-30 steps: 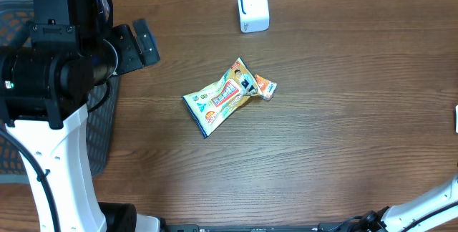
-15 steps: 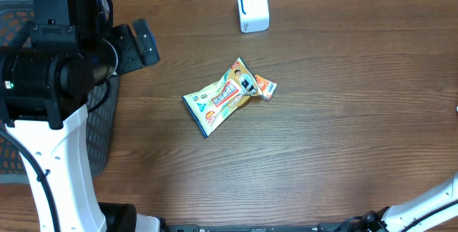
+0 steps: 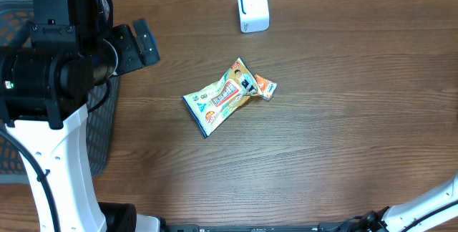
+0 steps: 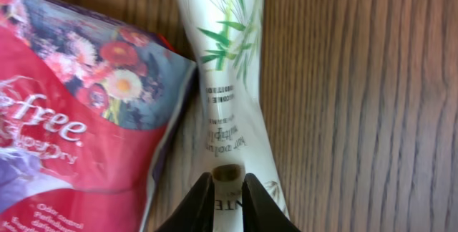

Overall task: Scan the item barcode
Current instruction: 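Release the tube and swing the right gripper back toward the yellow bag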

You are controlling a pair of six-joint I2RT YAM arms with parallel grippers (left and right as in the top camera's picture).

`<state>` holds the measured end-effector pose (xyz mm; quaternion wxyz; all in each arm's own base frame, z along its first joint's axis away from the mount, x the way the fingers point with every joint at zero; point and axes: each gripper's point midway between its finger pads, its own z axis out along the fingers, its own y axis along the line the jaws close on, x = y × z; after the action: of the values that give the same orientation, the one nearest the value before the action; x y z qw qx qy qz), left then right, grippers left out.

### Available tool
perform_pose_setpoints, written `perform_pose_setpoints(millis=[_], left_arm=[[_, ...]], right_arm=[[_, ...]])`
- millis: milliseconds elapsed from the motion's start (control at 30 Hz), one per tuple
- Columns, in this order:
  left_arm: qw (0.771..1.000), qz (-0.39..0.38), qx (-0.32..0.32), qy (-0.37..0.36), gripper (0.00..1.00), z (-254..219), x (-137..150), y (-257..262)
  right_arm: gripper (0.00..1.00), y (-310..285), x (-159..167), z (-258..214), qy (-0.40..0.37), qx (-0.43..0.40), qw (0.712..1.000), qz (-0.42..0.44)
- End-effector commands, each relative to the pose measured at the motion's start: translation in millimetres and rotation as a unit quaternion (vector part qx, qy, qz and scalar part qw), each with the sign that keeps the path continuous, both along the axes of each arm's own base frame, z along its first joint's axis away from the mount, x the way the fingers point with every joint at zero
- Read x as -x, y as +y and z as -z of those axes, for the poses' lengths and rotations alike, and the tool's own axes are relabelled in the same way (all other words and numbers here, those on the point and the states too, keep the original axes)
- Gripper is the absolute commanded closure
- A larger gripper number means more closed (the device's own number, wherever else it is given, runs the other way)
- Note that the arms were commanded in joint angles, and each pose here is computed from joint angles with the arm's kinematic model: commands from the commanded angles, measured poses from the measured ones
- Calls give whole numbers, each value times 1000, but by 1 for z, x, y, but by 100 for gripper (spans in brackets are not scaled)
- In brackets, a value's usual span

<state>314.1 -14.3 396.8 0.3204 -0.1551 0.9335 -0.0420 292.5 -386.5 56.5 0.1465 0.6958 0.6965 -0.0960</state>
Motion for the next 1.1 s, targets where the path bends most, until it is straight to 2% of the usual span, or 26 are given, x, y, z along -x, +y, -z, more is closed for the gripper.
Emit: perform_pose_setpoints(millis=[0, 267, 400, 533, 667, 800, 833, 900, 1000, 1067], left_arm=[[1000, -1, -7, -1, 0, -1, -1, 3], [1000, -1, -7, -1, 0, -1, -1, 3], [1000, -1, -7, -1, 0, -1, -1, 3], [1000, -1, -8, -1, 0, -1, -1, 3], [1000, -1, -7, -1, 0, -1, -1, 3], [1000, -1, -8, -1, 0, -1, -1, 3], [1000, -1, -8, -1, 0, -1, -1, 3], [1000, -1, -7, -1, 0, -1, -1, 3], [1000, -1, -8, -1, 0, -1, -1, 3], [1000, -1, -8, -1, 0, -1, -1, 3]], right_arm=[[85, 1, 2, 12, 9, -12, 1000, -4], [79, -2, -1, 38, 17, -21, 1000, -5], [76, -11, -9, 33, 13, -1, 999, -37], [71, -23, -21, 6, 11, 23, 997, -76], [67, -31, -33, -44, -10, 37, 996, -81], [45, -20, -63, -104, -93, 22, 989, -115], [40, -13, -73, -118, -122, 14, 984, -130], [37, 10, -99, -148, -192, -10, 963, -189], [33, 66, -144, -185, -303, -53, 893, -329], [30, 105, -165, -199, -352, -86, 846, -391]])
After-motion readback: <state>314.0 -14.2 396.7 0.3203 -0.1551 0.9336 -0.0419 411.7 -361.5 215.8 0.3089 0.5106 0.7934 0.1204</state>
